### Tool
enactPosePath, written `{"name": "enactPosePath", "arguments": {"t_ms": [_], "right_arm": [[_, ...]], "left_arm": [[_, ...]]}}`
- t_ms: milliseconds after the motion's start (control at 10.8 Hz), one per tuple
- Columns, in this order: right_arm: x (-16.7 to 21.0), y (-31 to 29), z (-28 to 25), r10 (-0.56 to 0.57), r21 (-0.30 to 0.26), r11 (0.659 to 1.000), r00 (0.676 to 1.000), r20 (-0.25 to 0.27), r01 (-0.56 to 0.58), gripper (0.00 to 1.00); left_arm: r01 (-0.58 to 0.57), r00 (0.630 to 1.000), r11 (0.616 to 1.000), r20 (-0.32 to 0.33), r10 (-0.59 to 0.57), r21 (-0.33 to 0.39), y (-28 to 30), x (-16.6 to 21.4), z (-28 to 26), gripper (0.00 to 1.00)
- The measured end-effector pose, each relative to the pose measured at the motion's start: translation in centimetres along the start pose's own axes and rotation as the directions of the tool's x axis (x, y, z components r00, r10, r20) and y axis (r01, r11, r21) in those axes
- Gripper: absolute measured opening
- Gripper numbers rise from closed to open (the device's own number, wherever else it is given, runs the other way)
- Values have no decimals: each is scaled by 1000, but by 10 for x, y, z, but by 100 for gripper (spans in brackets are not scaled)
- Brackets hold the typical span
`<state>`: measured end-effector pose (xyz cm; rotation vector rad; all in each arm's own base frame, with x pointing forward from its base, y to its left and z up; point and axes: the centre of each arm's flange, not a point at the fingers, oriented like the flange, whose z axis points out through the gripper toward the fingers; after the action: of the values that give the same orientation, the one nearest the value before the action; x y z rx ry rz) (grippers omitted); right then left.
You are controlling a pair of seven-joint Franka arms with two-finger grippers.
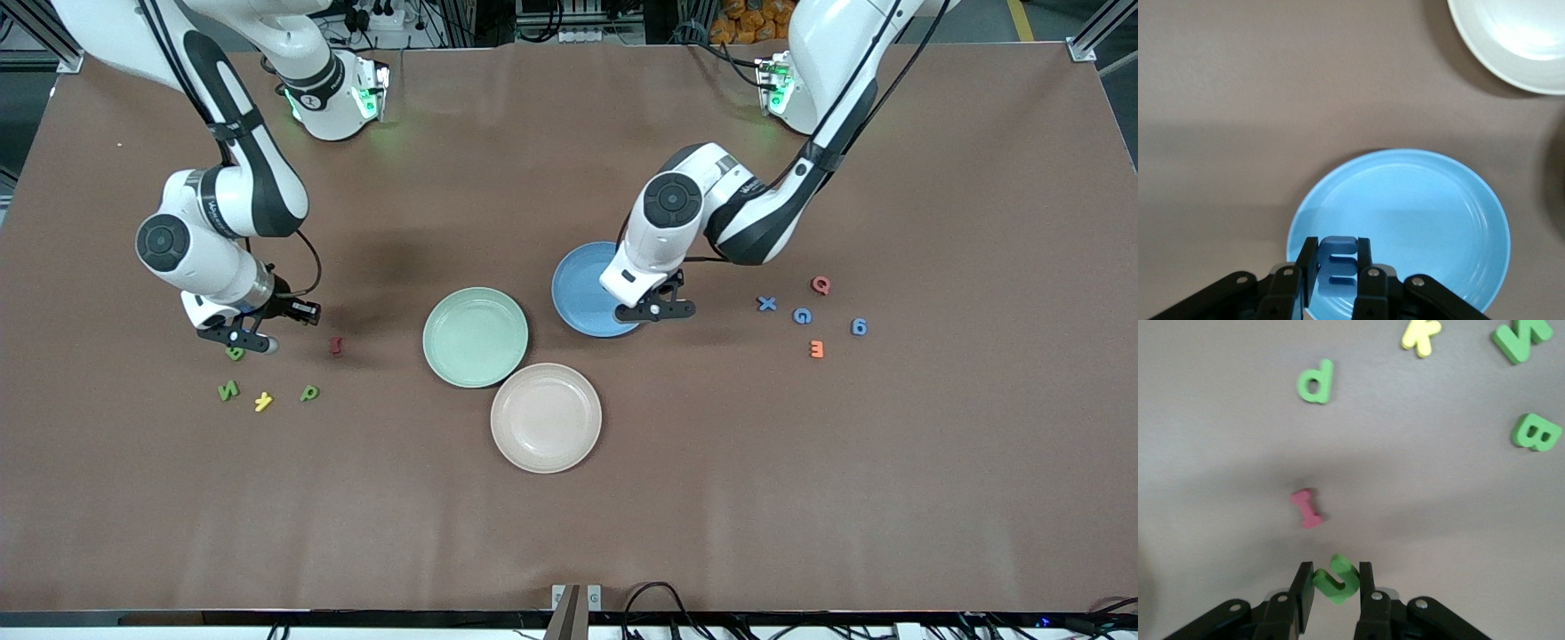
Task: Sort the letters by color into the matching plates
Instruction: 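Release the E on the blue plate while the right gripper carries u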
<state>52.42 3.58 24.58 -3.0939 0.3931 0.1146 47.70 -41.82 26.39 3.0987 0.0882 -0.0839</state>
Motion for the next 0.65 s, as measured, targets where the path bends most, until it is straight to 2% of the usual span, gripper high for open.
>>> {"name": "enactPosePath", "arguments": {"t_ms": [645], "right_arm": [[-9,-105,-23,38,20,999,999,-29,-38,32]], "left_arm": [[88,996,996,28,-89,15,34,-33,22,27]]}}
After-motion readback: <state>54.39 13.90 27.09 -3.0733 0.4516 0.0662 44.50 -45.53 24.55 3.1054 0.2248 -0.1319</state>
